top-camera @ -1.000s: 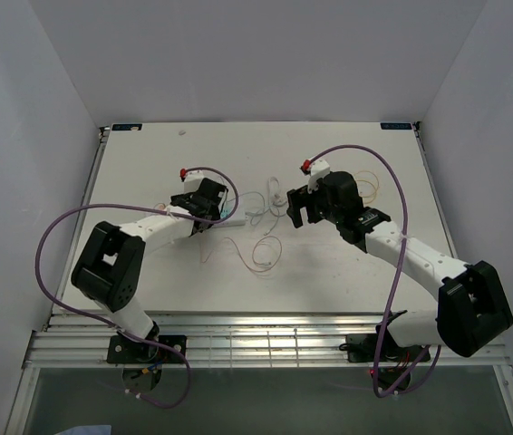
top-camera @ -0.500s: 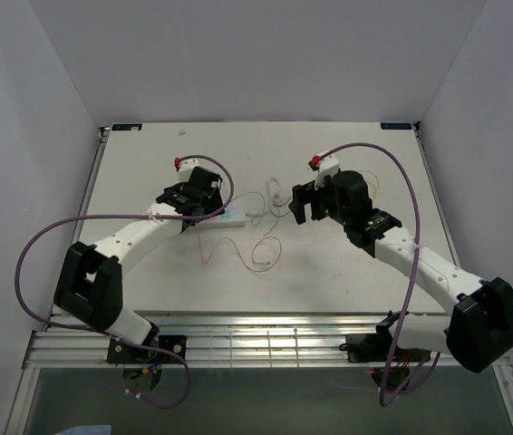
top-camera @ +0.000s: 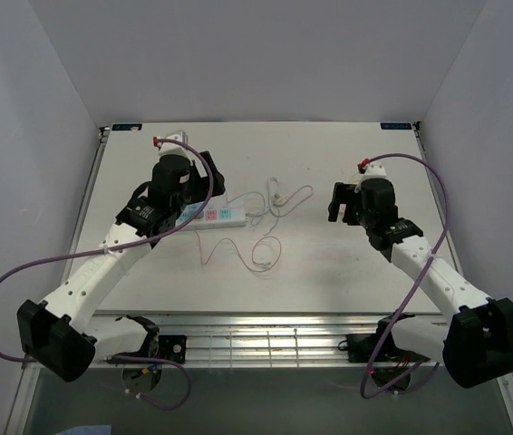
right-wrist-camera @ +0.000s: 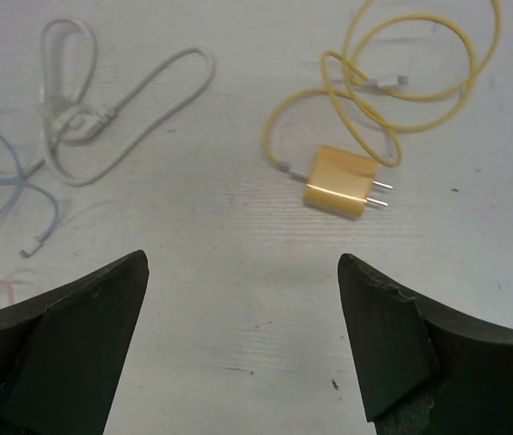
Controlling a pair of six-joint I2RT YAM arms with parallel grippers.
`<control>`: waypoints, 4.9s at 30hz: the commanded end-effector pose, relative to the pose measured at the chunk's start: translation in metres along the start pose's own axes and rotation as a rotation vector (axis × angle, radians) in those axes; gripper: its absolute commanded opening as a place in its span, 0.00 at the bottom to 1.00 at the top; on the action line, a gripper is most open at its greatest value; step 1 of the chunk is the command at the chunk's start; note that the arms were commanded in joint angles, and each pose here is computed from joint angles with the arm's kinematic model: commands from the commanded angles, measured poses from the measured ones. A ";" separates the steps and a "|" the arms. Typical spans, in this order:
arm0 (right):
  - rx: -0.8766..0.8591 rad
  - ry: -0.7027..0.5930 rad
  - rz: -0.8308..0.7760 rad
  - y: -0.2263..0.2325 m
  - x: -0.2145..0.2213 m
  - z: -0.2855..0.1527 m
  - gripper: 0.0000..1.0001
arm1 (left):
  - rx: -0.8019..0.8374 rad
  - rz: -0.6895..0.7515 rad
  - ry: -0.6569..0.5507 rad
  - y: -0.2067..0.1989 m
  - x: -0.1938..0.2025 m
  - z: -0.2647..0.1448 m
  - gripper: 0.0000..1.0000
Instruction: Insert the plug
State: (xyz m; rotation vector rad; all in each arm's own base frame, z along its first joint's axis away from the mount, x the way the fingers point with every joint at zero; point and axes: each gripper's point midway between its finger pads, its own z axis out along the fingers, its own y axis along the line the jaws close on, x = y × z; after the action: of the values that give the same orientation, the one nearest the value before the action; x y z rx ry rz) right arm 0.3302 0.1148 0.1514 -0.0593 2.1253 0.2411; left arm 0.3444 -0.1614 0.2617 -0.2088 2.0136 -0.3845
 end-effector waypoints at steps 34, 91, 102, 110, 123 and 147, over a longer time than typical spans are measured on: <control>-0.131 0.508 -0.523 -0.026 0.062 0.129 0.08 | 0.143 0.073 0.078 -0.009 0.048 0.014 0.98; -0.698 -0.225 0.375 0.108 -0.086 -0.119 0.08 | 0.668 0.441 -0.167 -0.250 0.129 -0.022 0.66; -0.695 -0.222 0.358 0.108 -0.087 -0.114 0.08 | 0.671 0.500 -0.184 -0.250 0.132 -0.023 0.16; -0.753 -0.184 0.102 0.114 -0.066 -0.107 0.58 | 0.847 0.498 -0.091 -0.240 0.141 -0.064 0.00; -1.071 -0.291 -0.236 0.135 -0.034 -0.176 0.73 | 1.149 0.387 0.382 -0.189 0.153 -0.103 0.00; -1.322 -0.238 -0.192 0.155 -0.019 -0.198 0.70 | 1.384 0.360 0.420 -0.203 0.141 -0.151 0.00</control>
State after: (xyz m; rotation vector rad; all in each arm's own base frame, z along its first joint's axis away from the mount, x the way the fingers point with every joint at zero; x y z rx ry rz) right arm 0.1595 0.2247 0.2833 -0.9004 1.4407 1.3835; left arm 0.1455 -0.3654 0.2544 1.1122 1.7585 -1.5014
